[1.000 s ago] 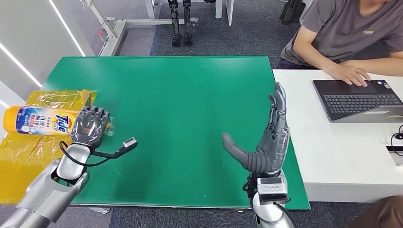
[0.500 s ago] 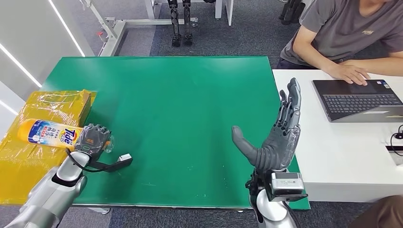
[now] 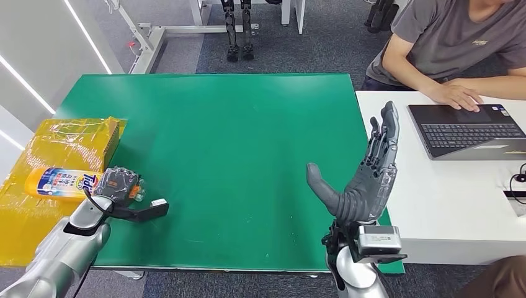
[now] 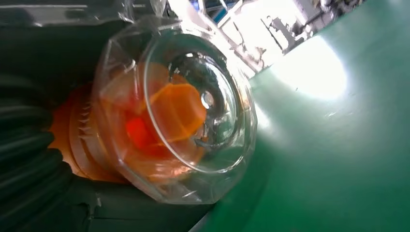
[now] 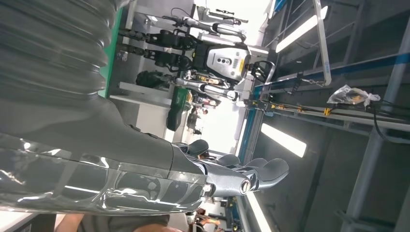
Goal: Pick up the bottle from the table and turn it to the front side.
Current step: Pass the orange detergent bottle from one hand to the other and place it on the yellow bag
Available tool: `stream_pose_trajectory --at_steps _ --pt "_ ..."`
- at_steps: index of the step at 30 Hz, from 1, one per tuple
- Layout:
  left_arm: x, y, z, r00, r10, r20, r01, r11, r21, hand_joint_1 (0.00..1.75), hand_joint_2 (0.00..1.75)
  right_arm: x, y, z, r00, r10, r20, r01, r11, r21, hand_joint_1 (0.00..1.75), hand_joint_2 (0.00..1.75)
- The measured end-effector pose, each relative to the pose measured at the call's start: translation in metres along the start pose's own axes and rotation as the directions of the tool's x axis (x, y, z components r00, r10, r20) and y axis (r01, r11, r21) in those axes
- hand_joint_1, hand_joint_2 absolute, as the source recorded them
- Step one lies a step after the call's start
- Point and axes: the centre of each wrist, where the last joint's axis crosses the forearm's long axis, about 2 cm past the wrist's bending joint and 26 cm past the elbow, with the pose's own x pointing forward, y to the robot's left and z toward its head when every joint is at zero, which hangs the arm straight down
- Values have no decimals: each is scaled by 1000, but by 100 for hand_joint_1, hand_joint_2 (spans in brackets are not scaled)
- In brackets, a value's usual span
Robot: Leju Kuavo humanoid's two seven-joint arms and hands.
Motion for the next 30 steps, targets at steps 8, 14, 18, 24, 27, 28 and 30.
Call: stream_pose_trajectory --at_steps 8,14,18,24,27,28,30 --pt "-5 4 -6 1000 24 -6 -24 1000 -20 175 175 0 0 -1 1000 3 2 -2 1000 -11 0 175" --pt "-2 7 -10 1000 17 5 -17 1000 -15 175 175 0 1 -5 1000 1 10 -1 1000 -12 0 175" --pt "0 10 -14 1000 18 17 -18 1000 -15 168 175 0 1 -7 1000 1 12 0 1000 -11 0 175" --pt "4 13 -18 999 28 29 -28 999 -15 0 175 0 2 -10 1000 1 19 -1 1000 -12 0 175" --pt "5 16 -21 999 30 29 -29 1000 -8 0 175 1 3 -11 1000 1 23 0 1000 -11 0 175" --pt "5 17 -21 999 30 29 -30 1000 -5 0 175 1 3 -11 1000 1 23 -1 1000 -11 0 175" --pt "4 18 -22 999 35 27 -35 999 -6 0 175 1 4 -11 1000 3 25 -3 1000 -14 0 175"
